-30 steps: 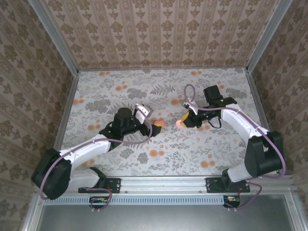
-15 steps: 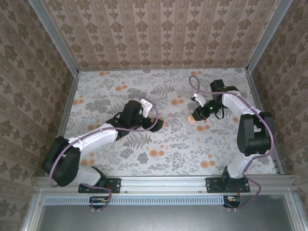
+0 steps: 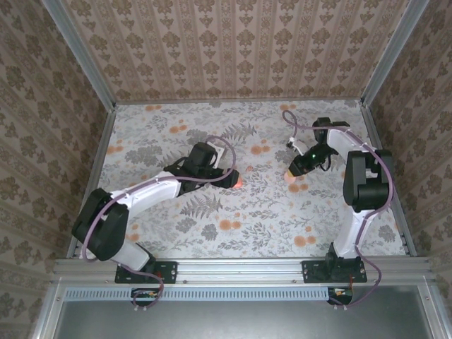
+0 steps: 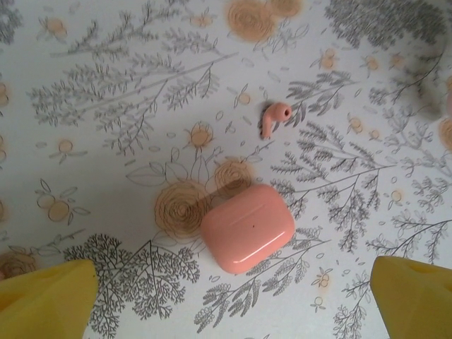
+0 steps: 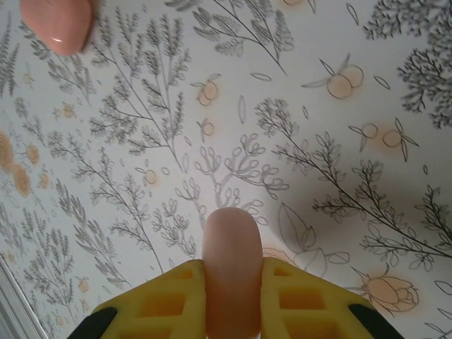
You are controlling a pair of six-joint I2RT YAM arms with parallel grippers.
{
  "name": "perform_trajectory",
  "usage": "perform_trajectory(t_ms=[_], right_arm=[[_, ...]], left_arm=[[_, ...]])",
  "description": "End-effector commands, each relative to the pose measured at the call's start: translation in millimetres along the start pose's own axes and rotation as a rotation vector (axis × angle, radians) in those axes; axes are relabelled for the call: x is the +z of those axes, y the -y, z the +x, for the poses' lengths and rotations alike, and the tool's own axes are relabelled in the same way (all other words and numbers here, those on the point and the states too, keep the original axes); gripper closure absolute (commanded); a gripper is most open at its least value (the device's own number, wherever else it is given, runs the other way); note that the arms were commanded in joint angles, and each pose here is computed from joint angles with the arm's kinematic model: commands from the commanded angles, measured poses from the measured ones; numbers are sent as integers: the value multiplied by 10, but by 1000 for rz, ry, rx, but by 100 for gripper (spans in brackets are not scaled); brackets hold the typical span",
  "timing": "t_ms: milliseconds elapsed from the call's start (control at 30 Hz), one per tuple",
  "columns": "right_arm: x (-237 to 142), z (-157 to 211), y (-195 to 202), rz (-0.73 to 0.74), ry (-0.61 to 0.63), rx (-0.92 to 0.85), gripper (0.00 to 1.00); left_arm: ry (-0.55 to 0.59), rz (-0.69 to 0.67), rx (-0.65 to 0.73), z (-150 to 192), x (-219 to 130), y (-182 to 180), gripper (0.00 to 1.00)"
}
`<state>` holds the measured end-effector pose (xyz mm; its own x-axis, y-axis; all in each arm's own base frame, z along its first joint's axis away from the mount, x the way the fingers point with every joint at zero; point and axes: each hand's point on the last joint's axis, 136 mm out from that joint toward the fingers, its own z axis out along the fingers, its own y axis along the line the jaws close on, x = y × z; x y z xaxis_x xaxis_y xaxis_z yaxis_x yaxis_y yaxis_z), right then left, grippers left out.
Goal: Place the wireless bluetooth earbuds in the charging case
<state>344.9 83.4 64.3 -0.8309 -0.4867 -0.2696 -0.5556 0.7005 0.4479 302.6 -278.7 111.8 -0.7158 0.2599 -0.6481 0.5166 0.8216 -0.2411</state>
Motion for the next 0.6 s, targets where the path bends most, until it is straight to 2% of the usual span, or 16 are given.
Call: perform_trajectory(t_ms=[0, 233, 567], right_arm=[[-3, 101, 37, 3, -65, 37, 83], [63, 140, 175, 33, -109, 80, 84], [108, 167, 249, 38, -143, 103, 79]], left_arm=[[-14, -16, -42, -56, 22, 3, 0], [-45, -21, -45, -41, 97, 10, 0], [-75, -19, -56, -16, 176, 30, 0]])
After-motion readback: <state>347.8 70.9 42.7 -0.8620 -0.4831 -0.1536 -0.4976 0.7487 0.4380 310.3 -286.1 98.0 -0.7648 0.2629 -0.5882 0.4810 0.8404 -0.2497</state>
